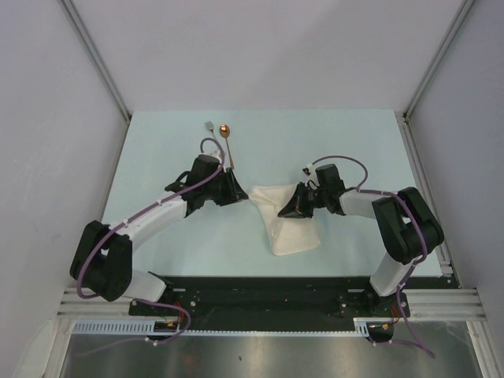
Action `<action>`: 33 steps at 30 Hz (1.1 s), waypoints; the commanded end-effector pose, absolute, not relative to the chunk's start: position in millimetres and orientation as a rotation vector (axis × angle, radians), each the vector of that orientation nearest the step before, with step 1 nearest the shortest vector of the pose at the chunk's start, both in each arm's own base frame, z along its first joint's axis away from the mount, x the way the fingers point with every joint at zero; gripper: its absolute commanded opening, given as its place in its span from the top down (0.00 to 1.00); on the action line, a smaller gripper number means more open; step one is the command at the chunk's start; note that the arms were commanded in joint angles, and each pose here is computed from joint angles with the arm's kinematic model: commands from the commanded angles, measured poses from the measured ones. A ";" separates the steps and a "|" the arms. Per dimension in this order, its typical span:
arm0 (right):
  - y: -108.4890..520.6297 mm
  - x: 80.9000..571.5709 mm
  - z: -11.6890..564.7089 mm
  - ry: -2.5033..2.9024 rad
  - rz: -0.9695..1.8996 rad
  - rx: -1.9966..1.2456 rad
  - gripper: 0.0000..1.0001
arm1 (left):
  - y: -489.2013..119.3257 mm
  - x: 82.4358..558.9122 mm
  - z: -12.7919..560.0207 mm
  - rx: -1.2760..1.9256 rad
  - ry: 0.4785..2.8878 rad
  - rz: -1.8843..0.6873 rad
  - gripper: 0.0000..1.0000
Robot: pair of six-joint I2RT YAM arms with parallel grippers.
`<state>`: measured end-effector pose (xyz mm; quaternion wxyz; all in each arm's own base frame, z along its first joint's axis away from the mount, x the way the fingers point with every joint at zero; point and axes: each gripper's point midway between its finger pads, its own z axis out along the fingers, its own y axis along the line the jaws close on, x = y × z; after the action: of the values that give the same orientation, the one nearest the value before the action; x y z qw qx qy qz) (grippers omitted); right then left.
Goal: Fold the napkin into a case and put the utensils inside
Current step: Fold the lower triangle-folded napkin at the center of the board.
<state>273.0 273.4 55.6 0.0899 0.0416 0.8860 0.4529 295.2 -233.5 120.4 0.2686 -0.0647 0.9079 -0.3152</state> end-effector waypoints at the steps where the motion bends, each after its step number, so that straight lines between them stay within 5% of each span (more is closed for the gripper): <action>1: 263.2 281.0 82.7 2.499 1.461 0.056 1.00 | -251.3 317.3 139.8 -0.178 2.370 -0.876 0.67; 11: 247.8 281.5 67.6 2.501 1.488 0.089 1.00 | -293.5 324.2 109.4 -0.124 2.469 -0.904 0.78; 33: 232.4 264.5 44.0 2.606 1.338 0.048 0.95 | -354.3 358.8 89.4 -0.048 2.508 -0.926 0.79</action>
<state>270.7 233.8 46.0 0.1020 0.0306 0.8811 0.4609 354.1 -331.7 78.9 0.2270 -0.0273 0.9210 -0.3155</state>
